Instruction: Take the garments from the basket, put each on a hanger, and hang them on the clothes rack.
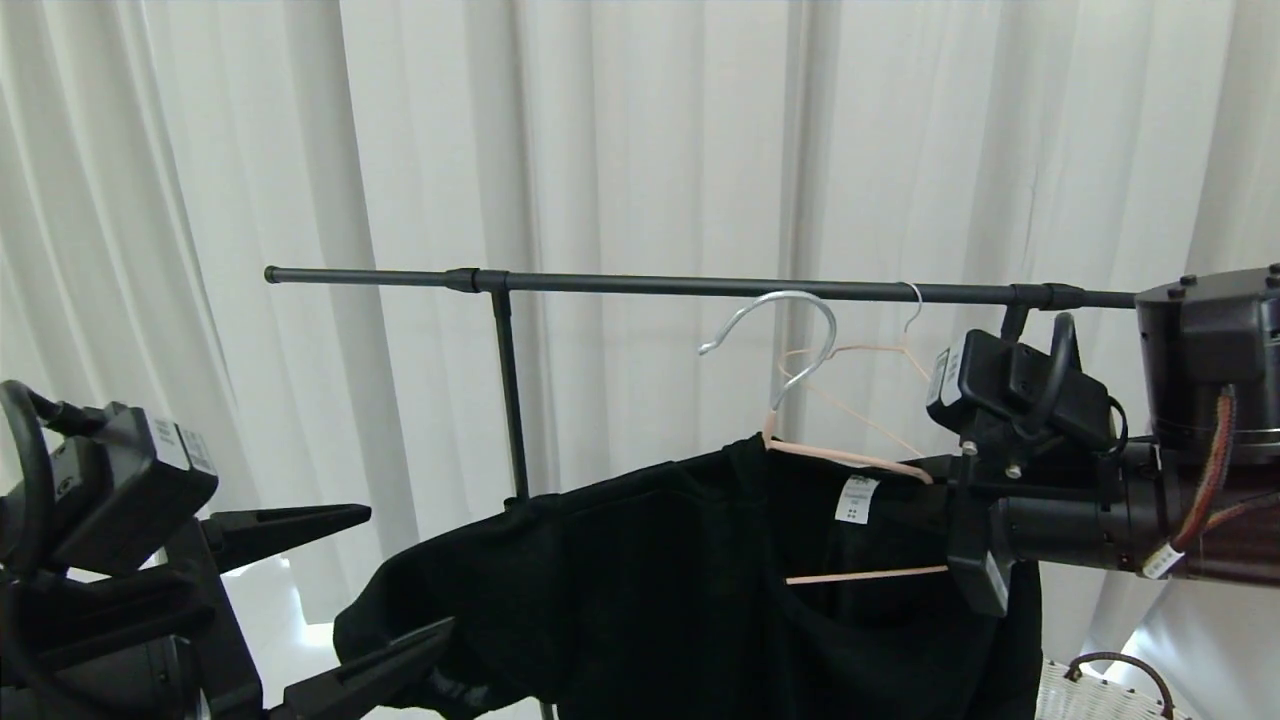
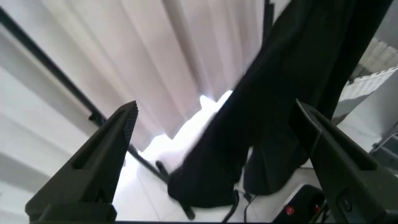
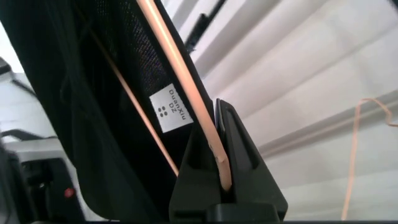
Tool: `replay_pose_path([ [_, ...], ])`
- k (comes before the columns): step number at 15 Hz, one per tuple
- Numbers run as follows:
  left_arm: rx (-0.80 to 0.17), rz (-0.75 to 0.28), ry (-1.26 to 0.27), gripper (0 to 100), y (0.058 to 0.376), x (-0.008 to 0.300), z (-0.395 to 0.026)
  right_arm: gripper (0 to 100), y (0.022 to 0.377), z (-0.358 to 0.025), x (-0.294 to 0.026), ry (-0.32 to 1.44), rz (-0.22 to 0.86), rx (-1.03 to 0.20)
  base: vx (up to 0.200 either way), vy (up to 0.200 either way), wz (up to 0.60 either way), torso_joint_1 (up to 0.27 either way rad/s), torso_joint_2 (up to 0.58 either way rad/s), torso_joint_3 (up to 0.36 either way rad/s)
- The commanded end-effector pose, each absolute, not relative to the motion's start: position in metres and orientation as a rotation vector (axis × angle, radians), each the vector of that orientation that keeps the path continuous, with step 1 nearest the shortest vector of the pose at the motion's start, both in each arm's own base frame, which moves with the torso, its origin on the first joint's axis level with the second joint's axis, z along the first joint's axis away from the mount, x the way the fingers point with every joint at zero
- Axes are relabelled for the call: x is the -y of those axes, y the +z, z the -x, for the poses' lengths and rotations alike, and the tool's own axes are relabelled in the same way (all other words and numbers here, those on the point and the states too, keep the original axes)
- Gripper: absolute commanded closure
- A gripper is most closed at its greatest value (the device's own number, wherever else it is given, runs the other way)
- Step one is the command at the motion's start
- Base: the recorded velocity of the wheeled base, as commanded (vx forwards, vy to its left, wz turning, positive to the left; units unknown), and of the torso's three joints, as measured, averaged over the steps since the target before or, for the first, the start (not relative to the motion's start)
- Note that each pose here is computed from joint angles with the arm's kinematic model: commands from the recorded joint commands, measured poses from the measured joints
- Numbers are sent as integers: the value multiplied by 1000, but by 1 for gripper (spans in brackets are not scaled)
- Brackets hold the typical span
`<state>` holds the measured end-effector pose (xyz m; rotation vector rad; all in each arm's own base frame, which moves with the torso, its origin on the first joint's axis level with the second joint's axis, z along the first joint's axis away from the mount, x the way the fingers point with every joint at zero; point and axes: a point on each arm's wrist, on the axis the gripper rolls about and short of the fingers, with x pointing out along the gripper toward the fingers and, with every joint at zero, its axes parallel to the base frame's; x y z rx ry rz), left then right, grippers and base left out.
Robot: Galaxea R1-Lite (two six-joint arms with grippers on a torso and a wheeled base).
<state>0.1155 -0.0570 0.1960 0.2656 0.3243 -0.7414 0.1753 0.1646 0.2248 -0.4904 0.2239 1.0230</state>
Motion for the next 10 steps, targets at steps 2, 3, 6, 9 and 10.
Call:
replay_pose_path([
  [2,-397,-274,-680,0,184,55,-123,100,233,-168,-159,1018,485,-191,0,0,0,0,0,0],
  [3,-430,-279,-648,0,178,54,-126,100,232,-165,-159,1025,486,-190,0,0,0,0,0,0],
  [6,-475,-293,-601,0,170,54,-129,100,234,-163,-160,1032,486,-182,0,0,0,0,0,0],
  [9,-482,-294,-599,100,169,54,-130,100,234,-162,-160,1035,486,-178,0,0,0,0,0,0],
  [10,-480,-295,-597,100,169,54,-130,100,235,-161,-159,1034,485,-175,0,0,0,0,0,0],
])
